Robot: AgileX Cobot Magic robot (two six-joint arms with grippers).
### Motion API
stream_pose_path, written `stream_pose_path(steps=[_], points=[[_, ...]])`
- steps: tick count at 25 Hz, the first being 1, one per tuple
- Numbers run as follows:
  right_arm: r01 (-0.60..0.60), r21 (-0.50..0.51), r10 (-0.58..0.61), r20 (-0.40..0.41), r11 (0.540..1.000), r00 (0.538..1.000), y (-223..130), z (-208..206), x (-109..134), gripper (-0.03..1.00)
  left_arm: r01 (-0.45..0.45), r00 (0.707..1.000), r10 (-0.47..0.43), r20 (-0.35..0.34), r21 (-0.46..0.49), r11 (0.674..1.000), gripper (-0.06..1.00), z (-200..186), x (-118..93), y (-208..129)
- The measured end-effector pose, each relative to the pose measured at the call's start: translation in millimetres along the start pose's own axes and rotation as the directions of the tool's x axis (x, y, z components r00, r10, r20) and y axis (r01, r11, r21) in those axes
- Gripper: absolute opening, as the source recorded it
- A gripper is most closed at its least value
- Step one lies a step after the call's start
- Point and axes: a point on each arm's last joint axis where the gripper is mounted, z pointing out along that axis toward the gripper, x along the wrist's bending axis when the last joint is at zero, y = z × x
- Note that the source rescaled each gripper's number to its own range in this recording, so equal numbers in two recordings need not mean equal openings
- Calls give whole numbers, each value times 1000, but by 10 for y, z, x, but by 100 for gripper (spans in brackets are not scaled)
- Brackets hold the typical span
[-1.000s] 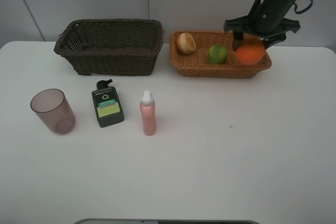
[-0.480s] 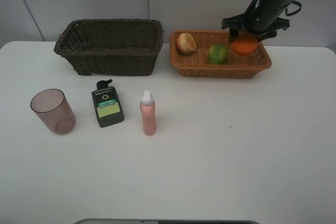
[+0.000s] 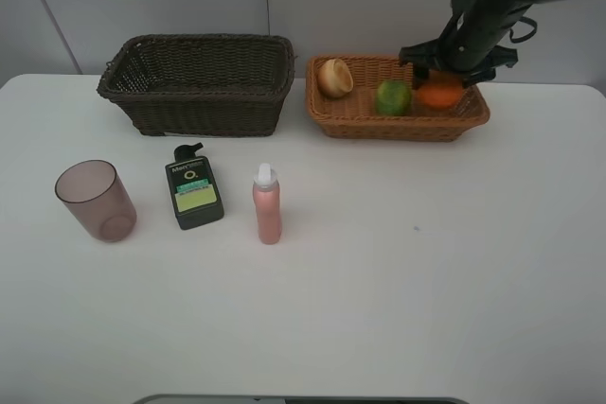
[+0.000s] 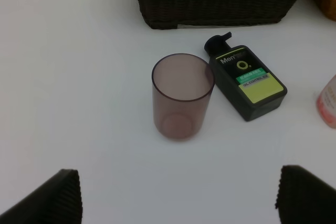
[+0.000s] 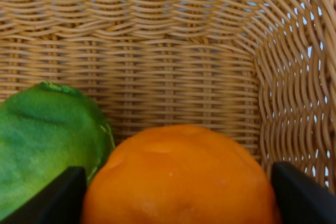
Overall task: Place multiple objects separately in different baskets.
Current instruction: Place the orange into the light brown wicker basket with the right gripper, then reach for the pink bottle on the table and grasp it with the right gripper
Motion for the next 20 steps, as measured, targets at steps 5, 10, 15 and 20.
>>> stream_pose_path(steps=[5,10,15,20], points=[[-3,-7,3,2,1000,1000,22,-70,-12,88,0,1000,0,0,0,1000,96,0,0,0],[-6,-21,6,7,1000,1000,78,-332,-20,92,0,1000,0,0,0,1000,96,0,0,0],[52,7,-52,-5,999,999,35,-681,256,92,0,1000,0,0,0,1000,96,0,0,0],[134,53,-132,-36,990,991,-97,-977,634,92,0,1000,0,0,0,1000,96,0,0,0]])
